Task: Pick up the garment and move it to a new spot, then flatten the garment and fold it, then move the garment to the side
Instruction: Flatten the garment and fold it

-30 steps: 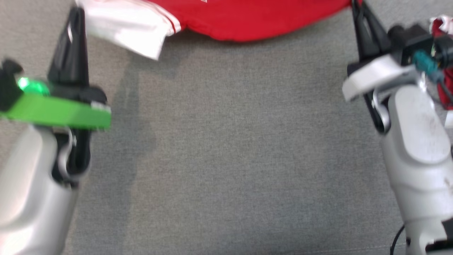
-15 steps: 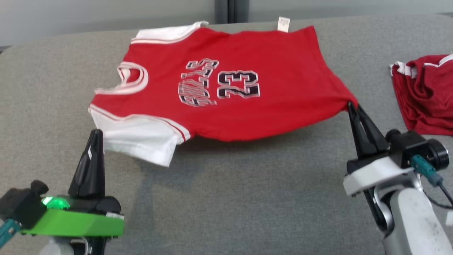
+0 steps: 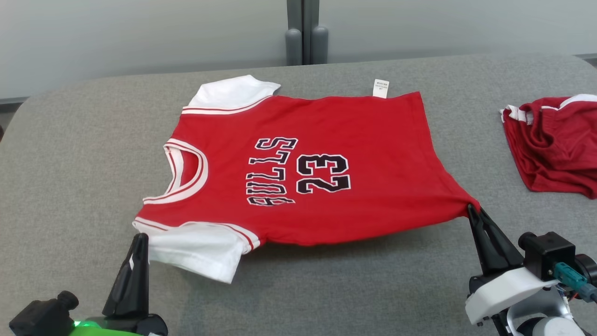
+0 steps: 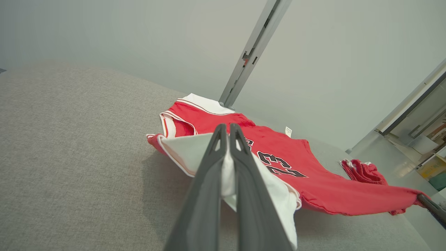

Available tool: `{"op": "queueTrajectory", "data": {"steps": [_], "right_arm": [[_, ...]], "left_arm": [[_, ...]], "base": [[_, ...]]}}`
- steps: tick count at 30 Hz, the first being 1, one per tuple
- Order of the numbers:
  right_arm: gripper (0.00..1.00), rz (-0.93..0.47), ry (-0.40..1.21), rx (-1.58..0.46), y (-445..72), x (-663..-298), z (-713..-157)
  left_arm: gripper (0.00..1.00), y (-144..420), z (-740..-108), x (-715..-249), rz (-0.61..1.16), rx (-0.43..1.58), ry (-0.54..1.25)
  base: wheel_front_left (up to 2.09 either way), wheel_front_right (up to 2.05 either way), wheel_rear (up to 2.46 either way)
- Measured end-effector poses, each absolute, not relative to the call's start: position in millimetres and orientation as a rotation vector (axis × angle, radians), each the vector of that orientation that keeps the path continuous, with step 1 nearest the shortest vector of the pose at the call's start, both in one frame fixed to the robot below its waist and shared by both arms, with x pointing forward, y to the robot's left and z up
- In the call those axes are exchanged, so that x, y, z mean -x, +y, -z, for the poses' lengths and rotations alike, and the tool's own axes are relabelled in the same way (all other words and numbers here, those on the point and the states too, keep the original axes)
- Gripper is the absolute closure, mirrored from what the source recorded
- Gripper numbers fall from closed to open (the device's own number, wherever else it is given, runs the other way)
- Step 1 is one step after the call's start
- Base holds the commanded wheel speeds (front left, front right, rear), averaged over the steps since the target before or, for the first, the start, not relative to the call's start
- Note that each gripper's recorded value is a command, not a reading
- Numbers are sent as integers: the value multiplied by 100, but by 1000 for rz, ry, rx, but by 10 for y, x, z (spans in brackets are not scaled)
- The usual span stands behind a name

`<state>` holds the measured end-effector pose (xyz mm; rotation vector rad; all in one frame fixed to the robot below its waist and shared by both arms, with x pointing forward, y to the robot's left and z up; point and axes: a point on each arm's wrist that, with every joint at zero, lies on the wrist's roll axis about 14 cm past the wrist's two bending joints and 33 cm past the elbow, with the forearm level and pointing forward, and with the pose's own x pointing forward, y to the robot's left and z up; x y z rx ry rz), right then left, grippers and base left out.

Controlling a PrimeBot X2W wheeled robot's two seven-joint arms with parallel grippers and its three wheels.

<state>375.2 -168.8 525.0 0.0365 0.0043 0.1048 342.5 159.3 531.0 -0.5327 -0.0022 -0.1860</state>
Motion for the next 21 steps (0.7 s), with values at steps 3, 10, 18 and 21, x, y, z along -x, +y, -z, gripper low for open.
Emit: {"op": "queueTrajectory", "data": {"steps": [3,10,18,21], "right_arm": [[100,-98,65,-61,-1703,-3761,-5068],[100,-106,199,-101,-1655,-3862,-4673],[100,-121,268,-126,-1585,-3989,-4474],[100,-110,255,-152,-1618,-4072,-4498]], "left_arm": [[100,1579,-5115,-3432,178,545,60],[100,1547,-4844,-3603,183,551,127],[100,1485,-4753,-3910,224,525,146],[100,1434,-4749,-4047,243,513,142]], "base": [[0,0,0],[0,0,0],[0,0,0],[0,0,0]]}}
